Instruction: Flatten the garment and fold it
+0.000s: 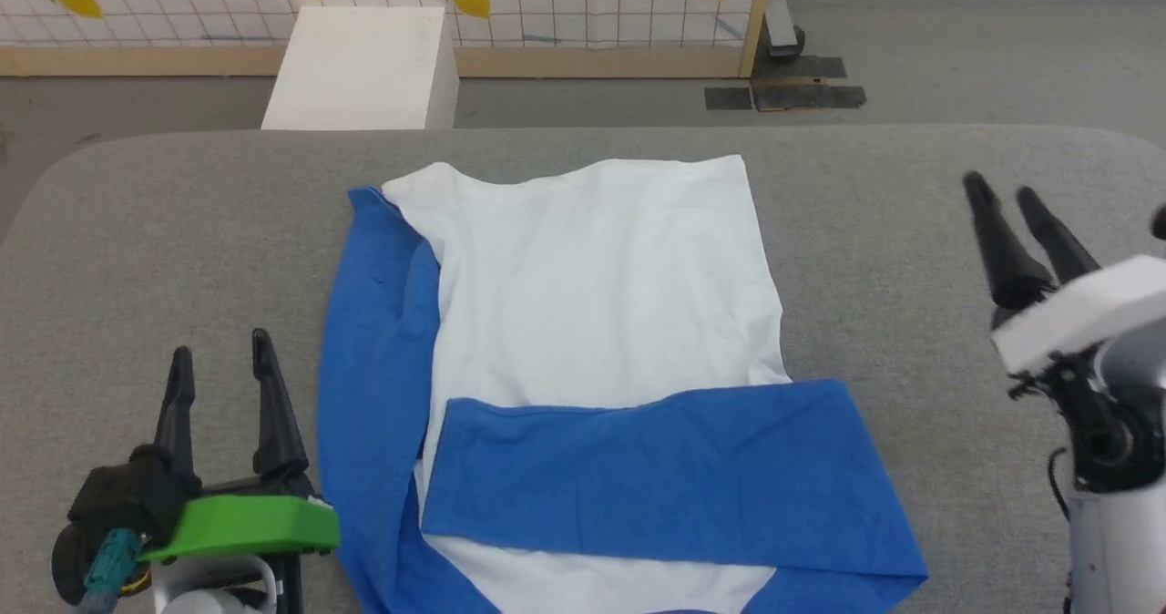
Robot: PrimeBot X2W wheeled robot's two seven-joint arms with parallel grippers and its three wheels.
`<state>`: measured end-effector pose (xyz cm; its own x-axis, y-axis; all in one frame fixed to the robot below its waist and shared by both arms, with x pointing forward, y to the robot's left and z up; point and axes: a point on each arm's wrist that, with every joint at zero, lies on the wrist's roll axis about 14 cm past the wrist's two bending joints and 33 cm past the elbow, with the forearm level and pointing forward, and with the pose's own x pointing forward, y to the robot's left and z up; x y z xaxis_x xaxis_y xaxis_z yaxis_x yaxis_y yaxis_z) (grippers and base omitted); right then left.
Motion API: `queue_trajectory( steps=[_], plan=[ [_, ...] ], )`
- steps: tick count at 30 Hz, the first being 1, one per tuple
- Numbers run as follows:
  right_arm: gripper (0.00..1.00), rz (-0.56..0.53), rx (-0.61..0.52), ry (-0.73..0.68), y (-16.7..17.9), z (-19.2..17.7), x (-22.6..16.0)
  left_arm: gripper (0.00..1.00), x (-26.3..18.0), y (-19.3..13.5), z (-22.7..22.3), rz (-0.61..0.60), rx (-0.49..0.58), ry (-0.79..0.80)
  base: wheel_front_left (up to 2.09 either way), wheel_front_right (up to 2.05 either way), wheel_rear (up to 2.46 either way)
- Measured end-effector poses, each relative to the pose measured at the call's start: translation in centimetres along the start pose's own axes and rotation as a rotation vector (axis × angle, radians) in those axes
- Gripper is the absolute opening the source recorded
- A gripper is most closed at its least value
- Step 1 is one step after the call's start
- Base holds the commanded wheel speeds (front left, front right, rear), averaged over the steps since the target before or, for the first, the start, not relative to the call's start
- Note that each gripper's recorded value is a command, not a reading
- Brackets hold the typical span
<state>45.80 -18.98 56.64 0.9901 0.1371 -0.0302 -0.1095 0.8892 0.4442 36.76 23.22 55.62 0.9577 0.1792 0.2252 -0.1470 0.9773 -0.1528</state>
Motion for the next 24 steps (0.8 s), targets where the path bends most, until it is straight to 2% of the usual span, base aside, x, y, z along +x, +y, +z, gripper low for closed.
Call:
queue_trajectory(
  steps=[4,11,17,24],
  plan=[
    [1.0,-0.072,-0.007,0.001,-2.3,0.3,-1.0,1.0,2.2,-1.1,-1.3,-0.039,-0.022,0.046,0.0,0.0,0.0],
    [1.0,-0.134,-0.049,0.028,-4.2,0.5,-0.7,1.0,10.0,-2.7,-4.5,-0.095,-0.036,0.229,0.0,0.0,0.0],
    [1.0,-0.142,-0.068,0.097,-4.9,-1.5,1.0,1.0,15.3,-1.7,-10.5,-0.031,-0.024,0.591,0.0,0.0,0.0],
    [1.0,-0.205,-0.067,0.163,-7.6,-4.2,1.7,1.0,14.8,-0.6,-17.6,0.029,0.034,1.006,0.0,0.0,0.0]
  ],
)
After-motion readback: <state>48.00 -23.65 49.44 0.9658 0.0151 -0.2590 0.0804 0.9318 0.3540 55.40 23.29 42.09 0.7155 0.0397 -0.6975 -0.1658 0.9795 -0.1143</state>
